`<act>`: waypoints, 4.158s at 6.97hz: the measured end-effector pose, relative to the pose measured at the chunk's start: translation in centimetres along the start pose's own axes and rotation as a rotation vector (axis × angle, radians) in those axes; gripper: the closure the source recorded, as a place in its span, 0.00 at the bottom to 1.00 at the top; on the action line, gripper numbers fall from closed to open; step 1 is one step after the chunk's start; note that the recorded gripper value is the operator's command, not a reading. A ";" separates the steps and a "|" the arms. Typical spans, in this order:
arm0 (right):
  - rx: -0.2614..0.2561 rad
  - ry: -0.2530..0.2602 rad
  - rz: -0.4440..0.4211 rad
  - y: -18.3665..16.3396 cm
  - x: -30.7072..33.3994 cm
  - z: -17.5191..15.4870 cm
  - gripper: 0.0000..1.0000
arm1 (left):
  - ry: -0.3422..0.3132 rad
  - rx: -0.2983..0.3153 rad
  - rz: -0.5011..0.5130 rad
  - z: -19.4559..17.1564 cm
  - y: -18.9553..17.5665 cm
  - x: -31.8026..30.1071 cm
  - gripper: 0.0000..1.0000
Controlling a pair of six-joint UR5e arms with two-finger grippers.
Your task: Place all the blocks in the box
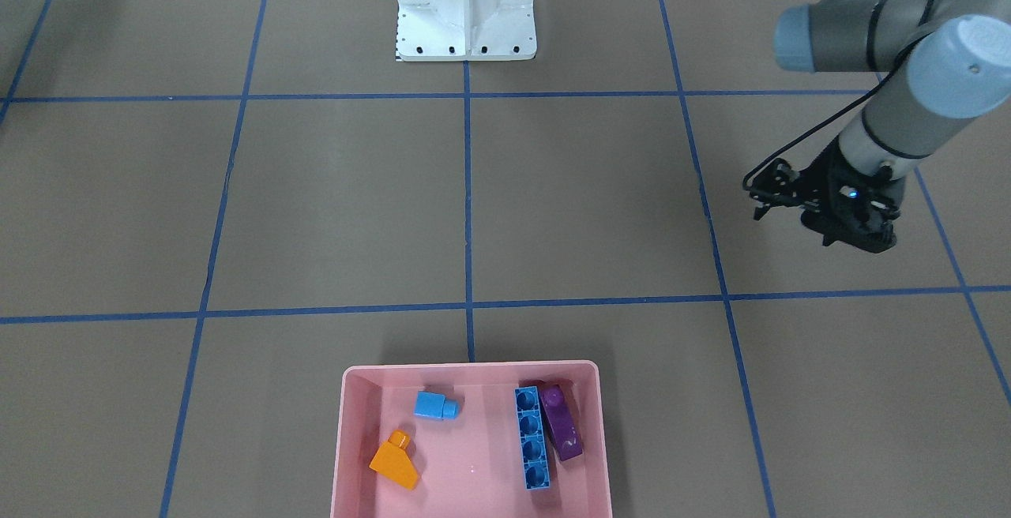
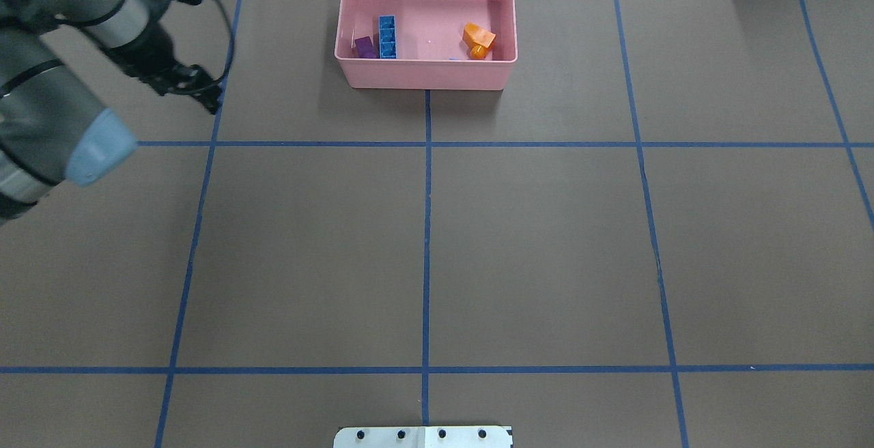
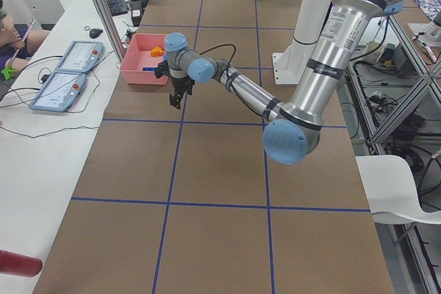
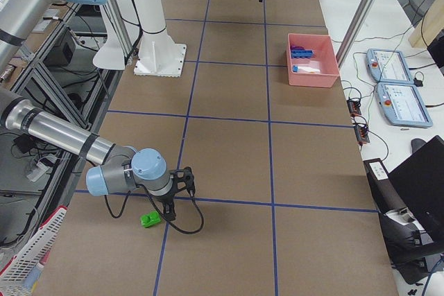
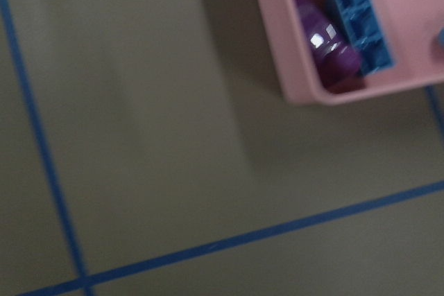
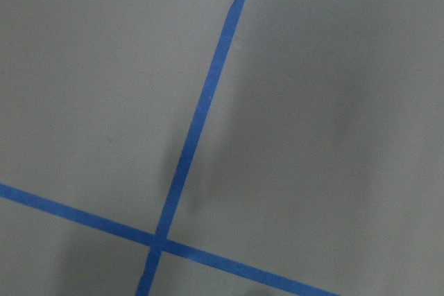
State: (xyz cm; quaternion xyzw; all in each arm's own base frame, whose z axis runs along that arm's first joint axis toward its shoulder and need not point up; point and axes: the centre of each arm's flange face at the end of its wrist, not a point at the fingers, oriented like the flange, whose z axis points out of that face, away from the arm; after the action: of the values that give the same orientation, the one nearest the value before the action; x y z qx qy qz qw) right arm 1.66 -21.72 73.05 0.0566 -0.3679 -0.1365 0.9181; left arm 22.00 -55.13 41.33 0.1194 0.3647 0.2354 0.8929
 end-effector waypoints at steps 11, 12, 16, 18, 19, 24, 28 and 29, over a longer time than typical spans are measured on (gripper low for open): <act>-0.243 0.035 -0.058 4.9 1.7 6.6 0.31 | -0.042 -0.030 0.134 -1.3 9.0 -8.3 0.00; -0.246 0.034 -0.060 4.8 1.6 6.7 0.39 | -0.042 -0.030 0.134 -1.3 9.0 -8.3 0.00; -0.252 -0.013 -0.035 4.4 0.9 6.8 0.44 | -0.042 -0.030 0.134 -1.3 9.0 -8.3 0.00; -0.252 -0.014 -0.027 4.4 0.9 6.8 0.59 | -0.041 -0.030 0.135 -1.3 9.0 -8.3 0.00; -0.252 -0.010 -0.027 4.4 0.9 6.9 0.77 | -0.041 -0.030 0.135 -1.3 9.0 -8.3 0.00; -0.151 0.030 -0.104 1.9 -0.6 5.1 1.00 | -0.042 -0.022 0.120 -1.8 9.4 -7.9 0.00; -0.002 0.016 -0.115 -7.7 -6.3 -1.5 1.00 | -0.077 -0.001 -0.205 -4.2 14.1 -12.8 0.00; 0.008 0.013 -0.087 -12.7 -8.6 -4.3 1.00 | -0.087 0.011 -0.240 -5.4 15.8 -14.9 0.00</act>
State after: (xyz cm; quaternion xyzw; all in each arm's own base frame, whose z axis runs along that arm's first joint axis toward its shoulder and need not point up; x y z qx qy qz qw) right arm -3.98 -31.30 61.63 0.0767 -0.3598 -0.1744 0.9134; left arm 3.63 -48.91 52.49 0.0900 0.3385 0.1195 0.9290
